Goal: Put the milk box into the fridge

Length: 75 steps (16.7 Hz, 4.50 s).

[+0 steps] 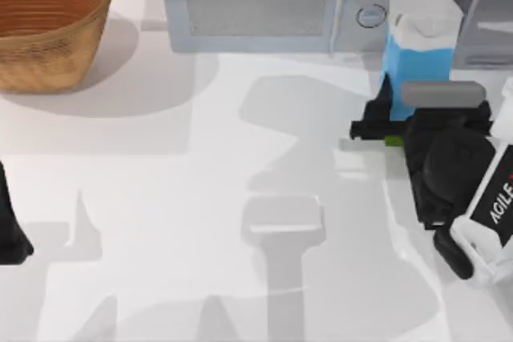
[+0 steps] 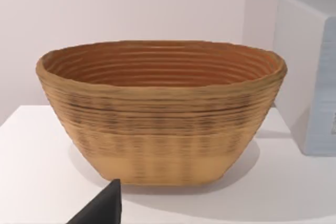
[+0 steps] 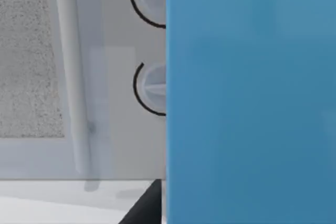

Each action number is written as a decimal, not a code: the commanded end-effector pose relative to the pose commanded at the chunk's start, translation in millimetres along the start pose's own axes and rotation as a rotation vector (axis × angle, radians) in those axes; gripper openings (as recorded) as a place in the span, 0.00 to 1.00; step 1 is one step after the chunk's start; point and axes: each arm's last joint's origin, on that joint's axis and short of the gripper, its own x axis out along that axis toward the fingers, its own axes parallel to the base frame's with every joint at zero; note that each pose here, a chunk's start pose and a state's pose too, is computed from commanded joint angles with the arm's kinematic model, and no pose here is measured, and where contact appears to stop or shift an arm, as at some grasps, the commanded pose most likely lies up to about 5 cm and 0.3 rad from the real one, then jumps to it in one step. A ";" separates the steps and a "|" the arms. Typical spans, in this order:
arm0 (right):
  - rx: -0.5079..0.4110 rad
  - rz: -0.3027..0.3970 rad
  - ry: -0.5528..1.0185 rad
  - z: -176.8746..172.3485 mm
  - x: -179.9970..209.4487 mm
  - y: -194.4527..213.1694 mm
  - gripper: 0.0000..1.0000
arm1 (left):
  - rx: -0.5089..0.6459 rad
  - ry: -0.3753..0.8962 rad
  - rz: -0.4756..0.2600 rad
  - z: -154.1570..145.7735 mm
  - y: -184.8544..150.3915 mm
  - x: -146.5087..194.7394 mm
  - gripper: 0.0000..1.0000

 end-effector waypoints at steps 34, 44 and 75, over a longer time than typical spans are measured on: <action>-0.002 0.001 0.013 147.7 -2.1 -2.2 0.00 | 0.000 0.000 0.000 0.0 0.0 0.0 1.00; -0.008 0.021 0.010 194.1 -93.6 -80.4 0.00 | 0.000 0.000 0.000 0.0 0.0 0.0 1.00; -0.006 0.013 -0.086 202.7 -151.5 -152.3 0.00 | 0.000 0.000 0.000 0.0 0.0 0.0 1.00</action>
